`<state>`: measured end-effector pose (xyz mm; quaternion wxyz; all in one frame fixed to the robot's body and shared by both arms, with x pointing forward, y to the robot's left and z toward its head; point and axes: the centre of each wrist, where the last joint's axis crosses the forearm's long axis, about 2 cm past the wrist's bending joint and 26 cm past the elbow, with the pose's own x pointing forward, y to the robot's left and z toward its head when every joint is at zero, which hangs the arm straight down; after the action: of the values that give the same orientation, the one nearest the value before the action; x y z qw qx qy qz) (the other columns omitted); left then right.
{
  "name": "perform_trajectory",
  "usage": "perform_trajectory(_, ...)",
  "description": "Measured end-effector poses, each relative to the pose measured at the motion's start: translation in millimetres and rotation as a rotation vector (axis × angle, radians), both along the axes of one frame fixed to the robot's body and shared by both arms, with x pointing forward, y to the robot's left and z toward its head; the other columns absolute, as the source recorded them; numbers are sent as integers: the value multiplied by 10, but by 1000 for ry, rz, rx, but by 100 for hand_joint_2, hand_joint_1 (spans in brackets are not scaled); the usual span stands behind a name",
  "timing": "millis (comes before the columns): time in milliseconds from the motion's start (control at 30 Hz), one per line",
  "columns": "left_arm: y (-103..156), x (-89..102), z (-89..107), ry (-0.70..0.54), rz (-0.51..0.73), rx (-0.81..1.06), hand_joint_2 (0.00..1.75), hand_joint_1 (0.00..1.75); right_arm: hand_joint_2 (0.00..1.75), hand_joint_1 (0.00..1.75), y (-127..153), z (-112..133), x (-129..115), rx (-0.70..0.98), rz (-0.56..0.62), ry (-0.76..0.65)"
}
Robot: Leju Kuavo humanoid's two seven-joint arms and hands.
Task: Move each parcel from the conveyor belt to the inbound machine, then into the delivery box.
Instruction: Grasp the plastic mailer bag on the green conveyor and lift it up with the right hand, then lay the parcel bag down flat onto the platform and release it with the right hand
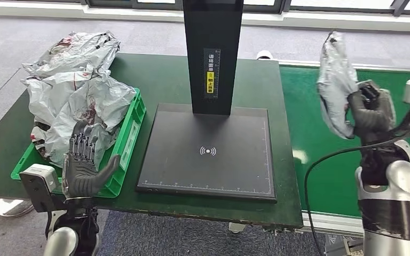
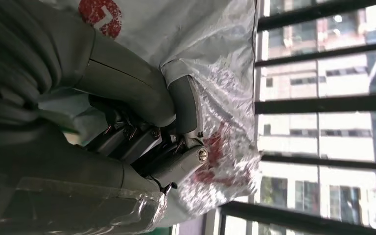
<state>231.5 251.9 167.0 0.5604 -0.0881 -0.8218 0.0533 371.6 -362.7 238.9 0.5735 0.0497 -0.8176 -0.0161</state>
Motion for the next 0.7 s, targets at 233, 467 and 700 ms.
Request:
perform_trajectory(233, -3, 25, -4, -2, -23, 20, 175, 0, 175, 175, 340, -175, 82, -67, 117, 67)
perform_trajectory(467, 0, 46, -2, -3, -40, 34, 175, 0, 175, 175, 650, -353, 85, -159, 245, 176)
perform_trajectory(700, -27, 82, 6, -4, -67, 46, 175, 0, 175, 175, 1432, -761, -38, -200, 433, 305)
